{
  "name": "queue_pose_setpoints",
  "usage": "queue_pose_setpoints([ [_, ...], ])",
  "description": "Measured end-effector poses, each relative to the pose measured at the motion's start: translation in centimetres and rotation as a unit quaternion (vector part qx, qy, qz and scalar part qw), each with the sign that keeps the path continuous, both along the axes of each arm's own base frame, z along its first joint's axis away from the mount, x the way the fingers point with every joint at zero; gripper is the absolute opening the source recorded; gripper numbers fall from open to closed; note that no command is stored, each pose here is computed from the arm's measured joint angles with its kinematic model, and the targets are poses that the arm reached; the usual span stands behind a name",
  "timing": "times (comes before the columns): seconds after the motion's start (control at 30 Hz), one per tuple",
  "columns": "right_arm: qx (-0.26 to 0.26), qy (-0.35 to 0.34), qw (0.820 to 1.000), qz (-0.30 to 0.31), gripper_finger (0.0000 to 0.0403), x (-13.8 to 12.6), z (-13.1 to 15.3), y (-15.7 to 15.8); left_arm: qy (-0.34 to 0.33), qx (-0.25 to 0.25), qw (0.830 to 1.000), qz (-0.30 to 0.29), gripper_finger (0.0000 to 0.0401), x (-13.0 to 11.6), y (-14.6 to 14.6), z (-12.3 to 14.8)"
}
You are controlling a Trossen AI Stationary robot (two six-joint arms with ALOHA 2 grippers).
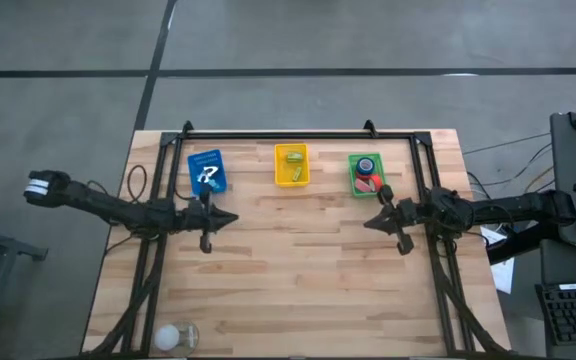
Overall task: Pick and place Stapler, Stapler remover, tape
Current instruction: Return to Home Position
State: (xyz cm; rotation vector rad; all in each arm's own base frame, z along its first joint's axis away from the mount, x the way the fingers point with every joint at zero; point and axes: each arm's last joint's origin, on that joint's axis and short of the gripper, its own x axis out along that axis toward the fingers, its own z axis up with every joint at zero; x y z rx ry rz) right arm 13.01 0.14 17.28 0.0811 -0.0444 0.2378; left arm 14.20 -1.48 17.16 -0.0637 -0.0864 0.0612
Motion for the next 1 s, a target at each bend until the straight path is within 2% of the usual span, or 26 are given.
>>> queue_pose_setpoints([
  [0.3,0.001,-0.029,1.0,0.001,0.0009,-0.4,0.6,0.0,-0.033,-0.001,0.999,-0.02,0.0015,-0.9,0.0,1.0],
  [0.5,-0.033,-0.073,0.997,-0.003,0.0009,-1.0,1.4,0.1,-0.038,0.026,0.999,-0.028,0.0014,-1.6,0.0,1.2],
  [0.57,-0.044,-0.084,0.995,-0.004,0.0009,-1.3,1.6,0.1,-0.029,0.013,0.999,-0.034,0.0013,-1.7,0.0,1.0],
  [0.63,-0.046,-0.086,0.995,-0.003,0.0009,-1.6,1.6,0.1,-0.027,-0.025,0.997,-0.062,0.0012,-1.9,-0.1,1.0],
  [0.7,-0.046,-0.084,0.995,-0.003,0.0009,-2.0,1.6,0.1,-0.037,-0.052,0.991,-0.118,0.0012,-2.2,-0.3,1.2],
  [0.87,-0.059,-0.077,0.995,-0.003,0.0009,-2.9,1.2,0.2,-0.041,-0.042,0.974,-0.218,0.0012,-2.6,-0.9,1.4],
  [0.93,-0.075,-0.073,0.994,-0.005,0.0009,-3.3,1.0,0.2,-0.019,-0.015,0.976,-0.217,0.0012,-2.6,-0.9,0.9],
  [1.0,-0.07,-0.067,0.995,-0.003,0.0009,-3.5,0.8,0.2,0.014,0.016,0.987,-0.159,0.0012,-2.4,-0.6,0.2],
])
